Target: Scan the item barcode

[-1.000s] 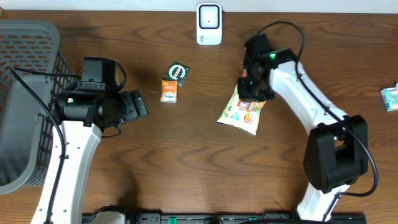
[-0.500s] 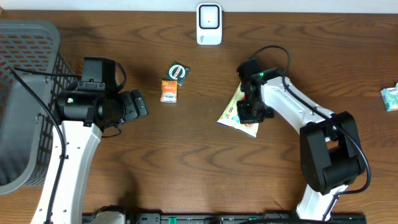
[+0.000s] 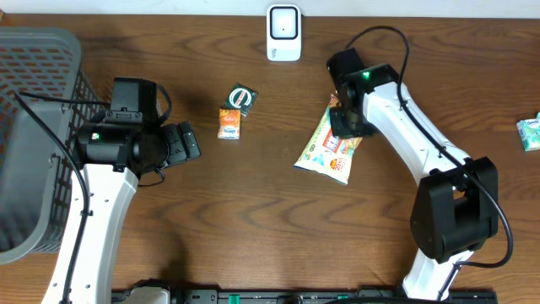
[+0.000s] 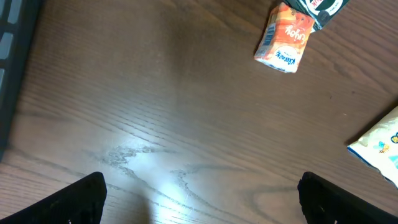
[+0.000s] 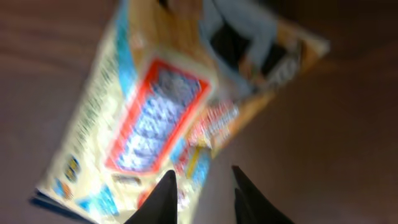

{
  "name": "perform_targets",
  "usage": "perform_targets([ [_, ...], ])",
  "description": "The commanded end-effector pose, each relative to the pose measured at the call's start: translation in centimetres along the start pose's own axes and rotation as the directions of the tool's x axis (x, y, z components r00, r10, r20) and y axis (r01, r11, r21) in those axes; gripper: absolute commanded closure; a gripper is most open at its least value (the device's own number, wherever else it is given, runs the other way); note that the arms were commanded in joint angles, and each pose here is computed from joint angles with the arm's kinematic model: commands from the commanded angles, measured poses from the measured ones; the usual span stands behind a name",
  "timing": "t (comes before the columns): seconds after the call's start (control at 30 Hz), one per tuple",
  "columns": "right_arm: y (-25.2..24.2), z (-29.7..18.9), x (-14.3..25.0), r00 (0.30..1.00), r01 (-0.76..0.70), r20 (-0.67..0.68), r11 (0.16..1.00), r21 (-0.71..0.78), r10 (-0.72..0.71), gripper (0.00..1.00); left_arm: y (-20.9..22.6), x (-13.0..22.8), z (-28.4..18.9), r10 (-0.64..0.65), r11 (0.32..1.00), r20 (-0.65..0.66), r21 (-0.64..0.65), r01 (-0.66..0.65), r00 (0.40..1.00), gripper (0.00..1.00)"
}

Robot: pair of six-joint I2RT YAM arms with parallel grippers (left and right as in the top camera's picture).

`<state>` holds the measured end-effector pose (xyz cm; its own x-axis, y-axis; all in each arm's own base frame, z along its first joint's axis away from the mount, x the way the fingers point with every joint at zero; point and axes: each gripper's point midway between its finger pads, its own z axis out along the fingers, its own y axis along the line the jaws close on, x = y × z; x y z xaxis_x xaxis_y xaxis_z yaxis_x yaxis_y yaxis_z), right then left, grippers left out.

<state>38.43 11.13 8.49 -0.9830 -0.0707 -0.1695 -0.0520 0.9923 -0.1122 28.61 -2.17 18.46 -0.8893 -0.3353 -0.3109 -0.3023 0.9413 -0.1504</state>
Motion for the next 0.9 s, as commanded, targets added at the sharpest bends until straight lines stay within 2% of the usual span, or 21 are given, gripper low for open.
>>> perform_targets([
  [0.0,1.7,-0.7,-1.5,0.998,-0.009,0.058,0.995,-0.102,0.014,0.76,0.2,0.0,0.0,-0.003,1.000,-0.003,-0.006,0.003,1.000,0.02],
  [0.13,5.3,-0.8,-2.1,0.997,0.015,0.082,0.962,-0.273,0.008,0.76,0.2,0.0,0.0,-0.003,1.000,-0.002,-0.006,0.003,1.000,0.02],
  [0.3,6.3,0.6,-0.9,0.997,0.037,0.069,0.960,-0.278,-0.018,0.79,0.2,0.0,0.0,-0.003,1.000,-0.002,-0.006,0.003,1.000,0.02],
  [0.47,4.6,3.4,1.5,0.999,0.040,0.026,0.986,-0.163,-0.036,0.79,0.2,0.0,0.0,-0.003,1.000,-0.003,-0.006,0.003,1.000,0.03],
  [0.67,1.0,6.5,4.3,1.000,-0.008,-0.022,1.000,0.011,0.008,0.73,0.2,0.0,0.0,-0.003,1.000,-0.003,-0.006,0.003,1.000,0.02],
  [0.87,-1.0,6.2,5.1,0.997,-0.030,-0.075,0.998,0.053,0.034,0.83,0.2,0.0,0.0,-0.003,1.000,-0.002,-0.006,0.003,1.000,0.02],
])
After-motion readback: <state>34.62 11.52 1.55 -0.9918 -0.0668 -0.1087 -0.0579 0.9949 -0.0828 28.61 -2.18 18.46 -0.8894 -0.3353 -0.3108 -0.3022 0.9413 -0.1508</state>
